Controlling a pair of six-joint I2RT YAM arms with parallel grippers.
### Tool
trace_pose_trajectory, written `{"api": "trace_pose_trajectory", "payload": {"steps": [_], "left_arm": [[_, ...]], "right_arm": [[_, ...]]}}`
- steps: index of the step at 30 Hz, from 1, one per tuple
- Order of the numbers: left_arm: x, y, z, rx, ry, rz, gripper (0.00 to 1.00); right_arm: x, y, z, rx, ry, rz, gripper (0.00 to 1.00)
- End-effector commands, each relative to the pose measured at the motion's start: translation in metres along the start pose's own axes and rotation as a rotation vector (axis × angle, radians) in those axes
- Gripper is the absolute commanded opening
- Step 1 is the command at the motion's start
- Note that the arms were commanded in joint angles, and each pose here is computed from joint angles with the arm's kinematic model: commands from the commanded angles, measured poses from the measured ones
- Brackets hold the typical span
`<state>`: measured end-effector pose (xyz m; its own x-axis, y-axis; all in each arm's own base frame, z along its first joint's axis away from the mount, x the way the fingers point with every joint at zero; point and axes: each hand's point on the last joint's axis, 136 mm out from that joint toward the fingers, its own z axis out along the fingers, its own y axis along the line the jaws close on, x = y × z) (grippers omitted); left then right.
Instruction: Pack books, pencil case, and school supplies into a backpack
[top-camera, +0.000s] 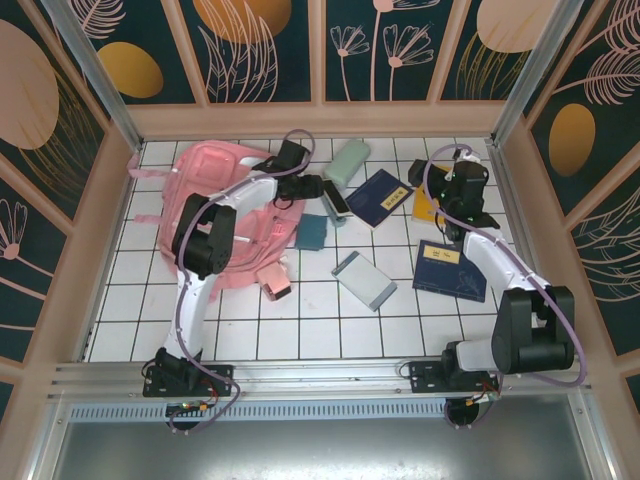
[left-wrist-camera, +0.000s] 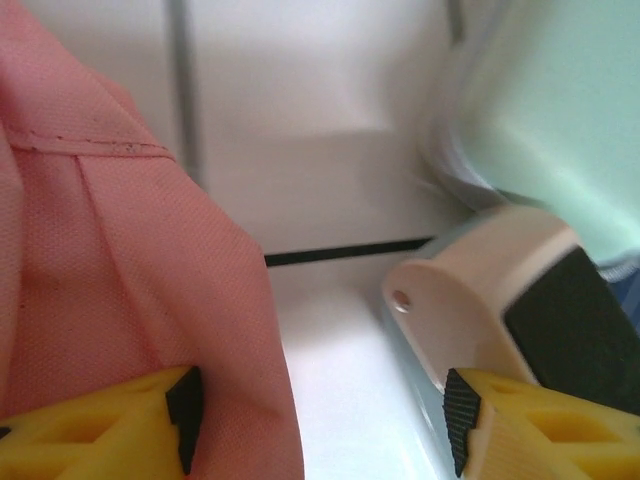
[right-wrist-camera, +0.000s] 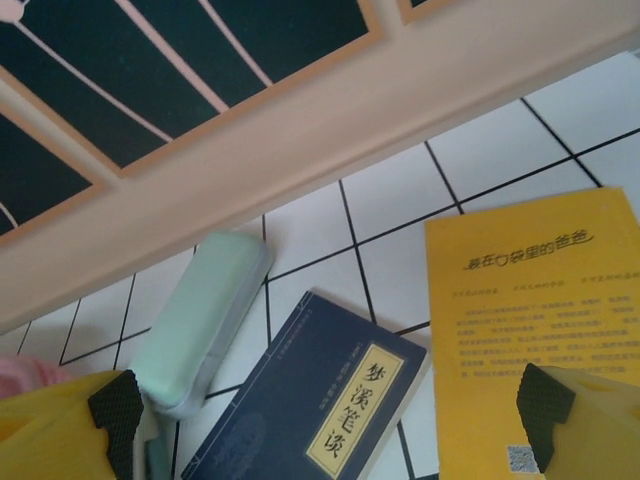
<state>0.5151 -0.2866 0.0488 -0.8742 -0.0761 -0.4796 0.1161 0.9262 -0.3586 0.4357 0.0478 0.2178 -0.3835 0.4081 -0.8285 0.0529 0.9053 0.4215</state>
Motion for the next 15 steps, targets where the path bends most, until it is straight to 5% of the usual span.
{"api": "trace_pose_trajectory", "payload": {"steps": [1, 8, 15], "left_arm": [[0.014, -0.021, -0.005, 0.028, 0.072, 0.049, 0.69], [-0.003, -0.008, -0.078, -0.075, -0.059, 0.045, 0.72], [0.052, 0.045, -0.137, -0.203, -0.122, -0.165, 0.69]], "right_arm": [[0.005, 0.022, 0.004, -0.069, 0.030, -0.072, 0.99], [0.038, 0.069, 0.012, -0.176, 0.135, -0.154, 0.99], [0.093, 0.125, 0.024, -0.280, 0.275, -0.193, 0.91]]}}
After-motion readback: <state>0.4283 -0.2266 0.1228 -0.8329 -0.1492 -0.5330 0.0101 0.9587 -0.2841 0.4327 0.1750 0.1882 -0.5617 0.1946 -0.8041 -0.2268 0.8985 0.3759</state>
